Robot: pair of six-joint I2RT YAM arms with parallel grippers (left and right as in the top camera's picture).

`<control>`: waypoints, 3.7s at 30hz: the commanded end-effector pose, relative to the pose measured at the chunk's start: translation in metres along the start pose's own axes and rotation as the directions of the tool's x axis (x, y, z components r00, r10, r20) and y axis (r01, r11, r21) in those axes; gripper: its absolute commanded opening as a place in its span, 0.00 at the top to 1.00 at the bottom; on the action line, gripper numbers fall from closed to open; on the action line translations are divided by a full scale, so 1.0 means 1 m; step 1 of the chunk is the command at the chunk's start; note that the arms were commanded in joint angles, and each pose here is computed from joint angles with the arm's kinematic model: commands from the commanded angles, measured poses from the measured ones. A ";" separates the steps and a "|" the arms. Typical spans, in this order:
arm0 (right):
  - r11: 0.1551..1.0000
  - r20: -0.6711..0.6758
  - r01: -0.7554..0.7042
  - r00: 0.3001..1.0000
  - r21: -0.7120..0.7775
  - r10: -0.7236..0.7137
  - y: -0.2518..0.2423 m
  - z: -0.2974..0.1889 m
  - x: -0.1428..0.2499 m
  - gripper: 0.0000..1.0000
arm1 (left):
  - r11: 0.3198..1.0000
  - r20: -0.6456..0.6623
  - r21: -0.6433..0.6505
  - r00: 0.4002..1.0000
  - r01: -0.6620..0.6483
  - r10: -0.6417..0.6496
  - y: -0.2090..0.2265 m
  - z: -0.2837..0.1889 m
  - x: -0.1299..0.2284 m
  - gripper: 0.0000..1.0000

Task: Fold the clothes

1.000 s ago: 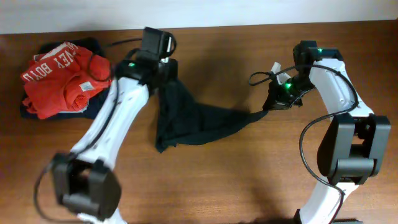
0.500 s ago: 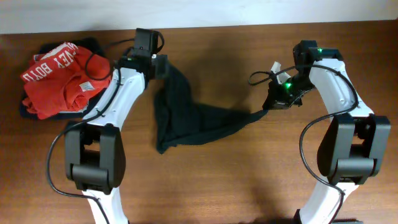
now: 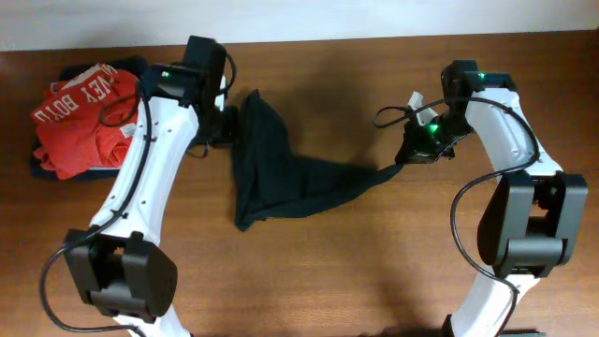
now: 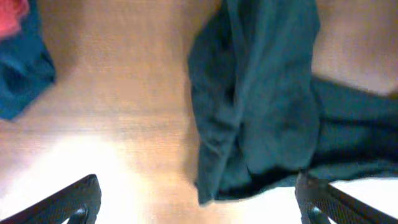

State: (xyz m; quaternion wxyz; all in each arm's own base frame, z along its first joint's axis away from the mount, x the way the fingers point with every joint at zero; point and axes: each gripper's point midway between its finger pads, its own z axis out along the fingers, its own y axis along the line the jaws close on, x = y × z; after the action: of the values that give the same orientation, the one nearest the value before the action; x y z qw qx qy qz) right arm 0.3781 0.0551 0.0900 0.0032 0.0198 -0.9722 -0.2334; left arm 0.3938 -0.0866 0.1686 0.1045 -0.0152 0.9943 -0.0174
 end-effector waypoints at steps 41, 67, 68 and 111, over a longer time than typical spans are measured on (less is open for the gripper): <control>0.997 0.072 0.067 0.995 -0.032 -0.064 0.012 -0.016 -0.010 0.96 | 0.970 -0.103 0.115 0.974 0.213 -0.202 0.007 0.147 0.154 0.56; 0.997 0.078 0.066 0.995 -0.031 -0.063 0.010 -0.017 -0.012 0.96 | 0.974 0.120 0.208 0.985 0.094 -0.120 -0.012 0.099 0.081 0.99; 0.998 0.082 0.063 0.995 -0.030 -0.061 0.009 -0.019 -0.013 0.96 | 0.976 0.153 0.207 0.983 0.073 -0.106 -0.013 0.083 0.070 0.99; 0.935 0.738 -0.226 0.672 0.273 -0.053 0.041 -0.344 -0.002 0.96 | 0.956 0.848 0.286 0.480 -0.060 -0.223 0.016 -0.280 -0.097 0.99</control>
State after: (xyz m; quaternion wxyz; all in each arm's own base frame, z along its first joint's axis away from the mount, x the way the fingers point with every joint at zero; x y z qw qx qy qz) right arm 0.3893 -0.0549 0.3994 -0.3539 -0.1095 -0.9263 -0.0690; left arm 0.4407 -0.0619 0.4357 0.5687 -0.0614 0.8065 -0.1497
